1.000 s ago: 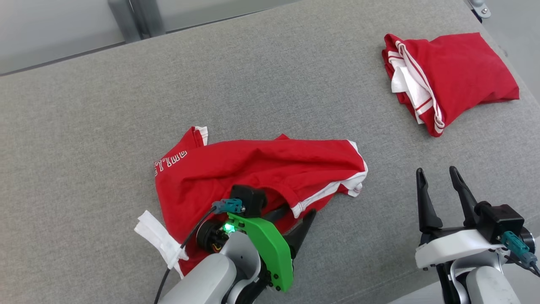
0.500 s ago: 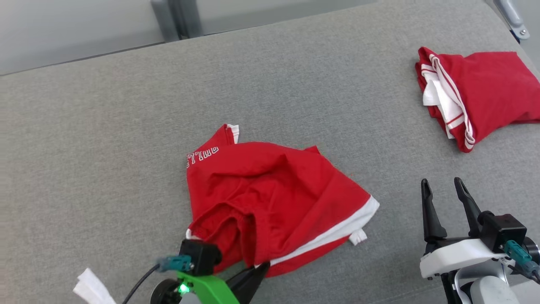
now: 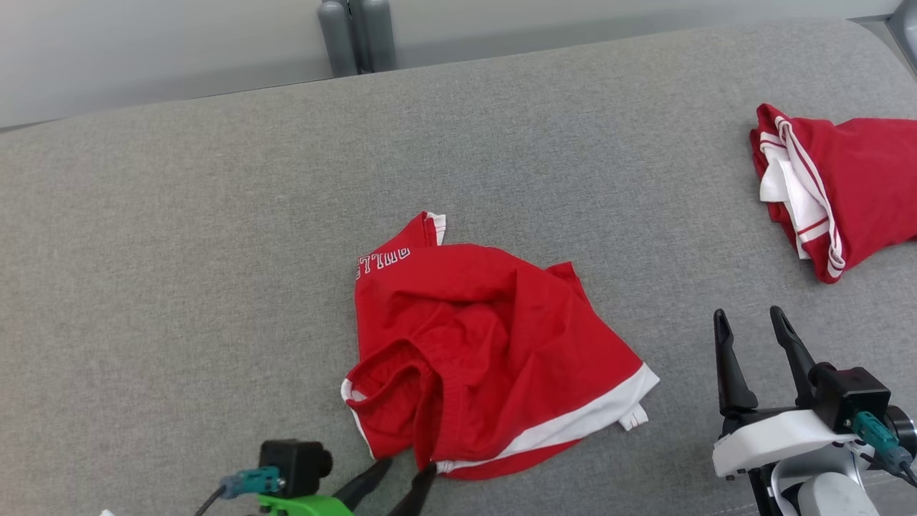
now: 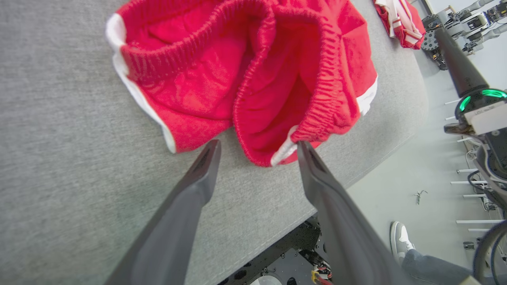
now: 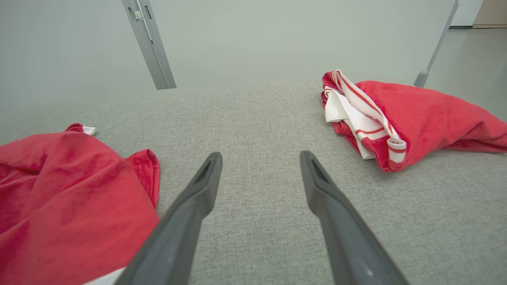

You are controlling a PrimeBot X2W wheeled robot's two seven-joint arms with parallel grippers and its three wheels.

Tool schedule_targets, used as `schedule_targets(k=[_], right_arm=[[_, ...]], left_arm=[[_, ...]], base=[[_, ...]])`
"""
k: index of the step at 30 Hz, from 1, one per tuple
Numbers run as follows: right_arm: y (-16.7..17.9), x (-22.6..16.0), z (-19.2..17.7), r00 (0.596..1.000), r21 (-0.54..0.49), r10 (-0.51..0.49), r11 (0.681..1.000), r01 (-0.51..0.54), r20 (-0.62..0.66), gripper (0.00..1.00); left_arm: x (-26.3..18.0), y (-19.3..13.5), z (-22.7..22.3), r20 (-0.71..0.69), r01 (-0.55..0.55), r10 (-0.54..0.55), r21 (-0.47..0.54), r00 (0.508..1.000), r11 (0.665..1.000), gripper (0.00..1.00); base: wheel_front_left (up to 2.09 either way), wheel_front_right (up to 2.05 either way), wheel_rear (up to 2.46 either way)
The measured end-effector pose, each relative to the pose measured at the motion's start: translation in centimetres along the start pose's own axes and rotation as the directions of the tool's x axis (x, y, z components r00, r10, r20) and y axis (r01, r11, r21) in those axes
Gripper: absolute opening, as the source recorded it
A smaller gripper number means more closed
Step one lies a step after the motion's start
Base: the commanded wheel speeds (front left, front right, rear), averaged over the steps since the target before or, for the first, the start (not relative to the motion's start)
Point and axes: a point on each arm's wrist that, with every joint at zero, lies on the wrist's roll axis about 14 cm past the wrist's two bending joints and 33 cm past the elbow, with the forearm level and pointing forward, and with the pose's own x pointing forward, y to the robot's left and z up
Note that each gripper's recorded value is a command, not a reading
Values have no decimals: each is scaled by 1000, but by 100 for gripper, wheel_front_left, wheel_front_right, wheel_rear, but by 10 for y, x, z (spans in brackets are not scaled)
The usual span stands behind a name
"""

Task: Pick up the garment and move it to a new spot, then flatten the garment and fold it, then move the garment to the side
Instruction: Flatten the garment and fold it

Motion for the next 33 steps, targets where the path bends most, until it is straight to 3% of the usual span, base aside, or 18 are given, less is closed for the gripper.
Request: schedule_targets(k=[4,11,15,24,25,26,31,33], right_arm=[[-8,-4,2,1000,-2,-23,1000,23,6,100],[-10,-8,0,1000,-2,-29,1000,29,-2,100],[-6,-8,2,1000,3,-19,1000,19,5,100],[-26,-18,3,996,4,-85,996,85,3,100],[-29,-19,2,996,4,-93,996,93,0,100],[-31,-20,1,995,6,-99,995,99,-4,100],[-33,-21,-3,994,6,-109,994,109,-16,100],[-33,-19,-5,994,6,-107,994,107,-22,100]], left_arm=[[-12,23,20,61,-75,74,12,995,997,100],[-6,15,79,176,-53,40,71,984,996,100],[12,35,72,78,-118,110,114,991,986,100],[34,60,14,-236,-92,132,172,963,981,100],[36,61,12,-250,-87,127,165,960,982,31],[38,61,13,-240,-84,121,158,963,984,0],[52,62,35,-142,-86,110,161,984,983,0],[59,67,63,-49,-121,133,198,990,973,0]], base=[[0,0,0],[0,0,0],[0,0,0],[0,0,0],[0,0,0],[0,0,0],[0,0,0],[0,0,0]])
